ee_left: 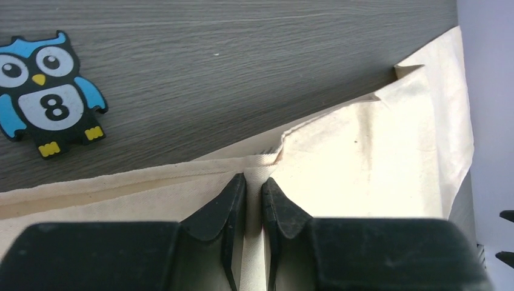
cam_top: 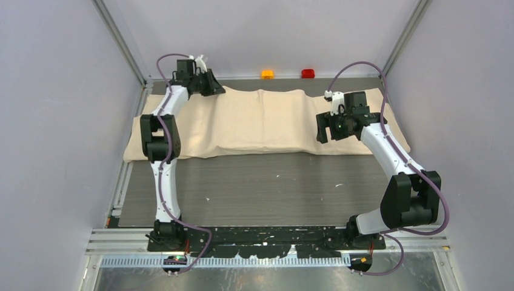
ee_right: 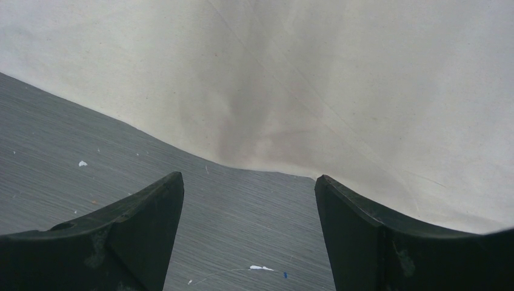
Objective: Open and lay out the surgical kit
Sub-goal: Open the surgical kit at the center of the board.
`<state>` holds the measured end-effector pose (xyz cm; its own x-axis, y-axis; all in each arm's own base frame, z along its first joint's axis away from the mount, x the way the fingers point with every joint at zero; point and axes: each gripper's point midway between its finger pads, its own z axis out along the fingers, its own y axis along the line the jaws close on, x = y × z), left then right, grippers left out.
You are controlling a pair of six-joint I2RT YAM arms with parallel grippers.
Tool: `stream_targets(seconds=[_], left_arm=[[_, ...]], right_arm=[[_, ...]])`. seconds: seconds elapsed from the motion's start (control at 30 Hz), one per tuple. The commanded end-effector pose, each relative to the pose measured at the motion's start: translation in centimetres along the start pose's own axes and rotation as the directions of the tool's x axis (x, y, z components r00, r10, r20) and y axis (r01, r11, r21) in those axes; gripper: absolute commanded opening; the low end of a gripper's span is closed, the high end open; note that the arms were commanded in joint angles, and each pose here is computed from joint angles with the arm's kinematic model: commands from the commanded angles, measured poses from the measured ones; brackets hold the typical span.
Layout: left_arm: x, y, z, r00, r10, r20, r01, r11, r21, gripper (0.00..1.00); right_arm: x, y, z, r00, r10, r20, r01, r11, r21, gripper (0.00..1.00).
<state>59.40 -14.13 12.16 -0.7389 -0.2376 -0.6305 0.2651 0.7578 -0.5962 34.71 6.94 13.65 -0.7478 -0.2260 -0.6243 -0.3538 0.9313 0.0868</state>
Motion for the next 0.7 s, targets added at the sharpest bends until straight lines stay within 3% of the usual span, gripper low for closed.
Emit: stream_targets(seconds=[0.0,0.2,0.37,0.67], left_arm=[[-3.6,-5.8,-3.0,0.991,0.107,0.082,-0.114,0.989,0.093,0.16],[-3.6,-7.4,-3.7,0.984,0.163,0.079,-0.170,0.981,0.097,0.12],[-3.1,-8.0,-5.0,0.977,0.196,0.079,-0.202,0.976,0.080,0.00],[1.4,-9.5,-9.1,0.928,0.373,0.003,-0.372,0.926,0.070,0.00]], right_arm=[[-0.7,-0.3,0.0,0.999,-0.020,0.029,0.019,1.000,0.017,0.84],[-0.6,-0.4,0.1,0.999,-0.022,0.025,0.021,1.000,0.020,0.84],[-0.7,-0.3,-0.1,0.999,-0.022,0.028,0.022,1.000,0.016,0.83],[-3.8,1.1,-1.2,0.993,-0.063,0.102,0.069,0.996,-0.060,0.83]])
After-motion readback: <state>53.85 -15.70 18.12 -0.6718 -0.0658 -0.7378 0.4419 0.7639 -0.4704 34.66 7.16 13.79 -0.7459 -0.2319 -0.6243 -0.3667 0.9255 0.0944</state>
